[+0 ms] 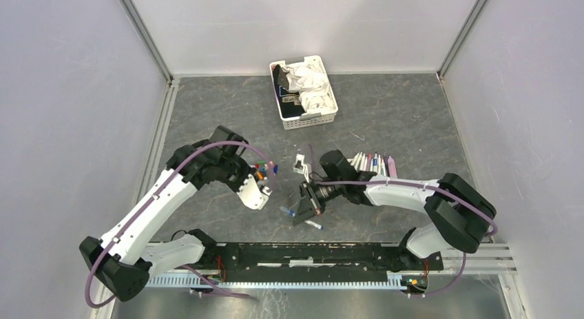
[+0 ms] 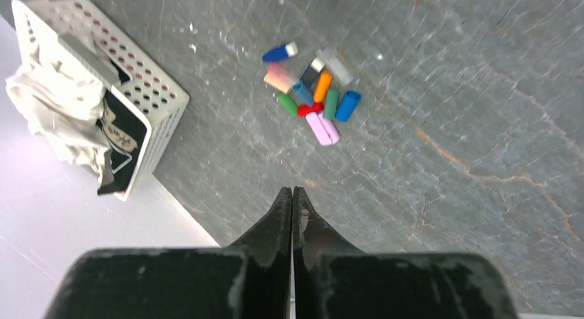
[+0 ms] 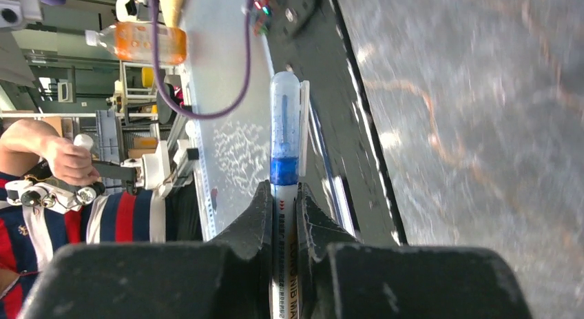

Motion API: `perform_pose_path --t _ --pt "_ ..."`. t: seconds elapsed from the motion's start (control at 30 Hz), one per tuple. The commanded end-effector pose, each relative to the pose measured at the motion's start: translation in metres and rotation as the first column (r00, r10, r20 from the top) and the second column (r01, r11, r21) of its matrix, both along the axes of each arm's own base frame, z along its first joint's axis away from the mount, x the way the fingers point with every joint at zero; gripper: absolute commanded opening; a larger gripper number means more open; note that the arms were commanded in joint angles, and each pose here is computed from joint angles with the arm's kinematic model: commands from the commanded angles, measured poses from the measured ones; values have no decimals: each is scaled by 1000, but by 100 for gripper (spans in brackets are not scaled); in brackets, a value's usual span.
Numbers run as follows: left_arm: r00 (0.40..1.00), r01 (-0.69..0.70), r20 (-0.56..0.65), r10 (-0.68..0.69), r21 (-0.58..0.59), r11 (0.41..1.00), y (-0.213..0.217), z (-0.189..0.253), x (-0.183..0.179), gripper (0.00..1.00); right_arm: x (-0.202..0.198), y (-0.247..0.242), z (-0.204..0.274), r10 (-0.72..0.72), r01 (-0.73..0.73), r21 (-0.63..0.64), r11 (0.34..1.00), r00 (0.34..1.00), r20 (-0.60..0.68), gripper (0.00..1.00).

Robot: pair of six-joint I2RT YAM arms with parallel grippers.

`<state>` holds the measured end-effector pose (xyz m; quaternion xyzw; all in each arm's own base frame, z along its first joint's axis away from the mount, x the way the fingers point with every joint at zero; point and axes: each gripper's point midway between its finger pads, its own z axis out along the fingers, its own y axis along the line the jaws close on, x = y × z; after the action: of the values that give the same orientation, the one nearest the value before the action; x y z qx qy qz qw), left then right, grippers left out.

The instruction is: Open the pen caps

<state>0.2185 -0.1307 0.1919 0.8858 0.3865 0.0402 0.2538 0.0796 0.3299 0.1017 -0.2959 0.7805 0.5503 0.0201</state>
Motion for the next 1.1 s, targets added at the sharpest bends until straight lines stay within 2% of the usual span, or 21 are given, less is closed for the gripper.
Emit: perform_pose_path --t 0.0,0.03,0.1,0.17,0.2,0.37,0.47,0.8,0.9,1.0,1.03,1.07 --pt "997 -51 -56 48 -49 997 -18 7 -20 2 24 29 48 38 -56 147 987 992 122 0" --pt "996 -58 -78 53 -68 996 -23 7 -24 2 27 32 51 40 -60 153 986 990 132 0" --pt "988 -59 -146 41 -118 991 -37 7 -39 24 34 40 58 33 -59 173 983 988 153 0" --pt "975 -74 -219 37 -161 984 -48 6 -52 67 40 49 67 34 -66 201 977 986 163 0" --pt "966 -81 -257 34 -173 982 -53 6 -59 71 41 52 71 37 -71 211 975 986 165 0" --pt "953 -69 -304 12 -177 982 -60 0 -70 75 47 69 87 60 -103 248 963 982 177 0" --pt "955 -57 -295 0 -185 981 -65 -3 -70 72 48 77 96 70 -115 276 954 983 170 0" --pt "975 -35 -224 -2 -161 986 -70 -12 -59 46 54 92 108 69 -117 314 942 985 161 0" --pt "977 -22 -211 -10 -152 988 -70 -13 -59 32 56 96 114 61 -112 335 935 986 158 0" --pt "984 -19 -179 -8 -150 988 -69 -13 -54 8 59 99 113 47 -98 334 937 987 156 0" --pt "985 -19 -171 -7 -153 988 -70 -12 -52 3 61 100 112 40 -88 332 939 988 149 5" --pt "986 -21 -164 -6 -164 986 -71 -9 -51 2 63 102 110 31 -75 329 941 990 138 23"
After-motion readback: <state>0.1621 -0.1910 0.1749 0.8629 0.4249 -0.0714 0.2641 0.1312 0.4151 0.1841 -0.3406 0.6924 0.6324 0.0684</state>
